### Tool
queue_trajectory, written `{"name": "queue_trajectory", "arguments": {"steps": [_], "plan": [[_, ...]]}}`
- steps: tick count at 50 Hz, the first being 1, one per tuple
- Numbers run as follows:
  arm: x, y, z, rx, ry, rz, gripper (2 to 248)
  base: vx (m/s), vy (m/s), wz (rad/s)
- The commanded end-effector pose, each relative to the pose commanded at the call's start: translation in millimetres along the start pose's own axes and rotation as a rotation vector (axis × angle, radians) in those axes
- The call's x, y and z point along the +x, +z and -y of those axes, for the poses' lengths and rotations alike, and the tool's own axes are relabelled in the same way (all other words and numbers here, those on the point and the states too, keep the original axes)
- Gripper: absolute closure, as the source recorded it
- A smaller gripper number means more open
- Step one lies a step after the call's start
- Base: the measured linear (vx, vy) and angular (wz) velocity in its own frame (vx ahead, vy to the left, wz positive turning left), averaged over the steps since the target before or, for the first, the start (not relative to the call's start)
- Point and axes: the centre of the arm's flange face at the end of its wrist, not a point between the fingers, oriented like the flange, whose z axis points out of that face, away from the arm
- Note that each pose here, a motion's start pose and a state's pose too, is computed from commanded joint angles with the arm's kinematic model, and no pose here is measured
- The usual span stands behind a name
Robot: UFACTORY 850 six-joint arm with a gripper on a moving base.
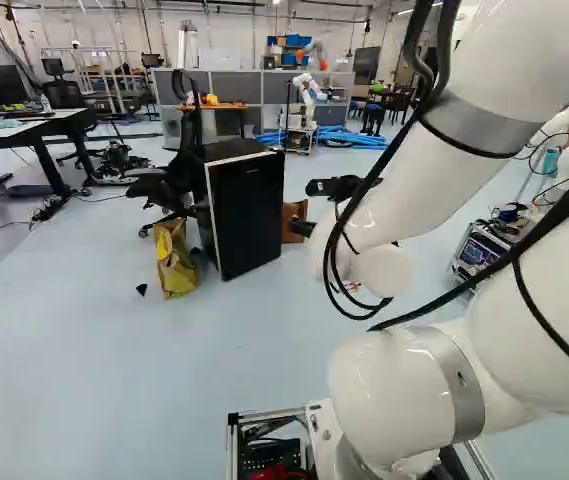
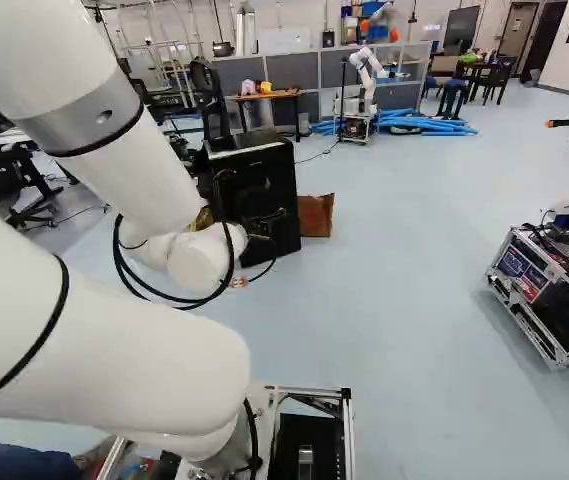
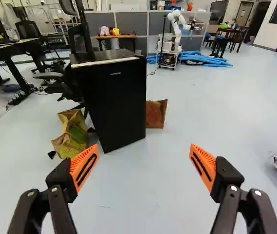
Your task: Grab a drink from the fridge
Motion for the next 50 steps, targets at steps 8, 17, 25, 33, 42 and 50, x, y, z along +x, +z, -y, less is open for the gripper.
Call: {"name": "queue_trajectory", "arguments": {"steps": [8, 17, 25, 33, 42, 50], "plan": [[0.0, 0.0, 0.0, 0.000, 0.000, 0.000, 3, 0.017, 0.001, 0.001], [0.0, 0.0, 0.0, 0.000, 0.000, 0.000, 3, 0.005, 0.001, 0.000], [0.0, 0.0, 0.0, 0.000, 0.000, 0.000, 3, 0.018, -0.002, 0.000], [0.0, 0.0, 0.0, 0.000, 0.000, 0.000, 3, 0.032, 0.000, 0.001], [0.0, 0.0, 0.0, 0.000, 0.000, 0.000, 3, 0.041, 0.001, 0.001], [0.0, 0.0, 0.0, 0.000, 0.000, 0.000, 3, 0.047, 0.000, -0.001]]}}
